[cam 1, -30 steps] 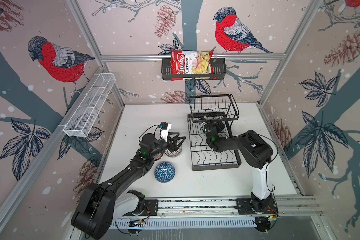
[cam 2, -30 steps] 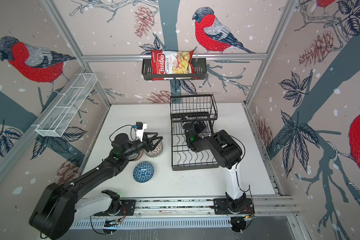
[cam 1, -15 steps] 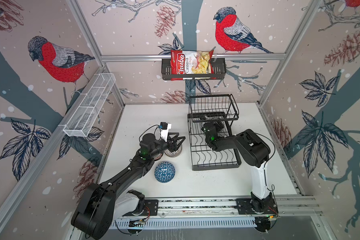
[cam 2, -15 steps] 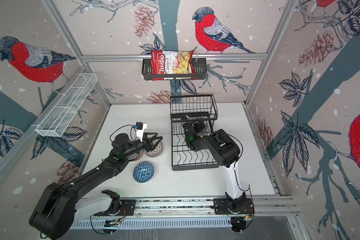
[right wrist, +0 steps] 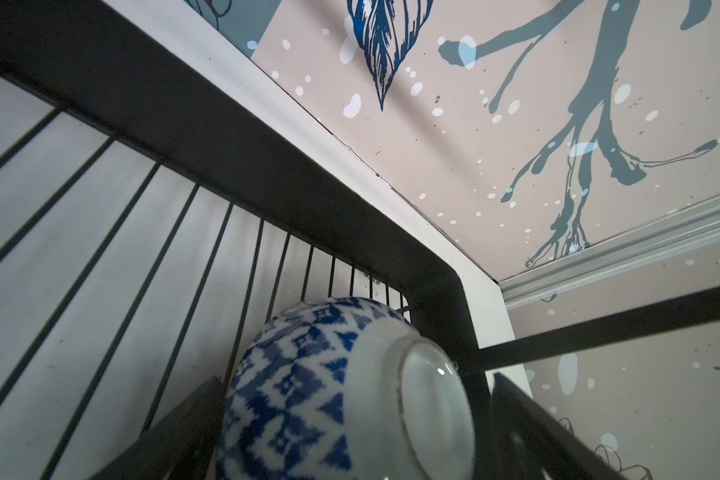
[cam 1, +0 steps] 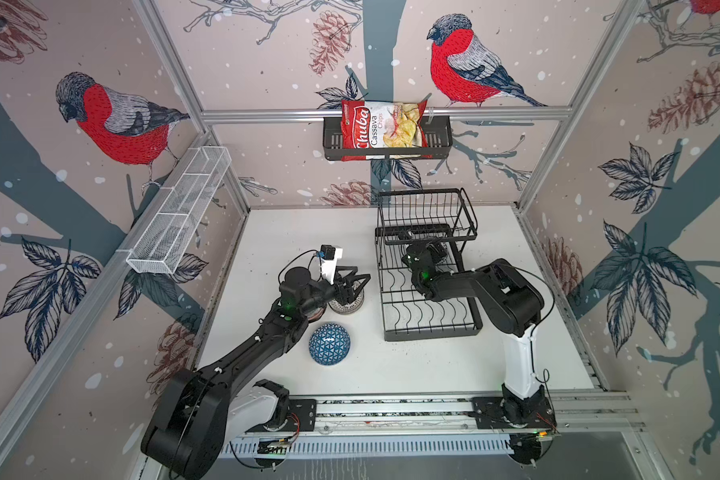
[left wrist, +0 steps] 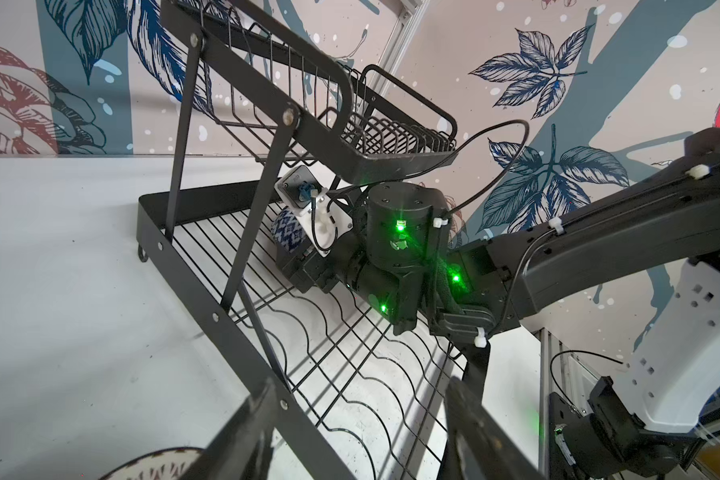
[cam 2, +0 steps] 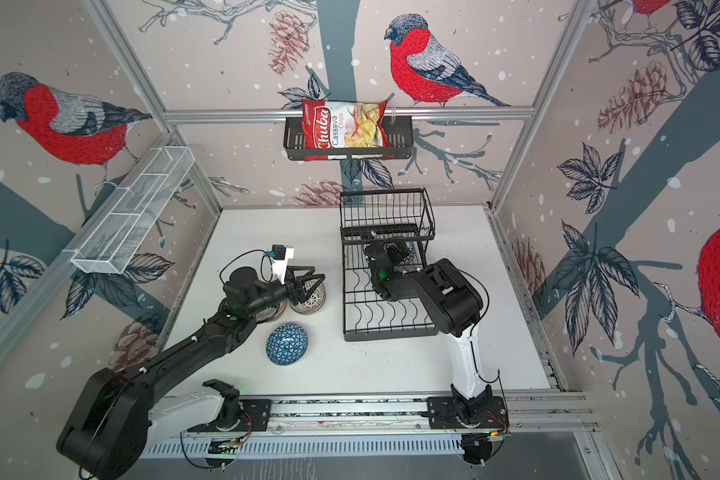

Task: Load bowls into a dish rack
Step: Place the bowl in the dish rack.

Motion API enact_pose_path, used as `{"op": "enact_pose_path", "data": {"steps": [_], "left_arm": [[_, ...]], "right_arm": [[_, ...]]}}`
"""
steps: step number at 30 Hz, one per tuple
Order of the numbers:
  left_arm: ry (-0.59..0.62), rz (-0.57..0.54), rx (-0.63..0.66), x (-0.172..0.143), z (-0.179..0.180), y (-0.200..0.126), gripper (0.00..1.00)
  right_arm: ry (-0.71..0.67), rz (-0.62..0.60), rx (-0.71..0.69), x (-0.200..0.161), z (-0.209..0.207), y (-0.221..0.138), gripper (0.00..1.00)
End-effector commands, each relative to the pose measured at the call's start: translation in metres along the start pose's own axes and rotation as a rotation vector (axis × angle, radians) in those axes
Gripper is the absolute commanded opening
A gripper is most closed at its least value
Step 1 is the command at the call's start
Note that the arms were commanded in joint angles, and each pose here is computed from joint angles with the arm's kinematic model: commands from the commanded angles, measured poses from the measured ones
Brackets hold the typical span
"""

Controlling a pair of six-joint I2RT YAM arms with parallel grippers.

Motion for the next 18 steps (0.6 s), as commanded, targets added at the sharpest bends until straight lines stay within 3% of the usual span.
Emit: {"op": "enact_pose_path", "data": {"steps": [1,18], "left_arm": [[0.032,-0.014,-0.002,0.004,-0.001,0.000,0.64],[0.034,-0.020,0.006,0.005,-0.001,-0.001,0.64]], "right_arm": [[0.001,-0.007,0.059,0.001,0.007,-0.003,0.99],[-0.007,-0.096,-0.008,0.021,-0.001,-0.037,1.00]]}}
Point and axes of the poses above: each gripper's point midway between its finger pads, its own y axis out along the fingers, its own z axis along the line the jaws close on, x = y × z, the point moved 7 cm from there along -y, back along the fingers, and after that the axes turned 1 degree about y, right-handed, at the moved point
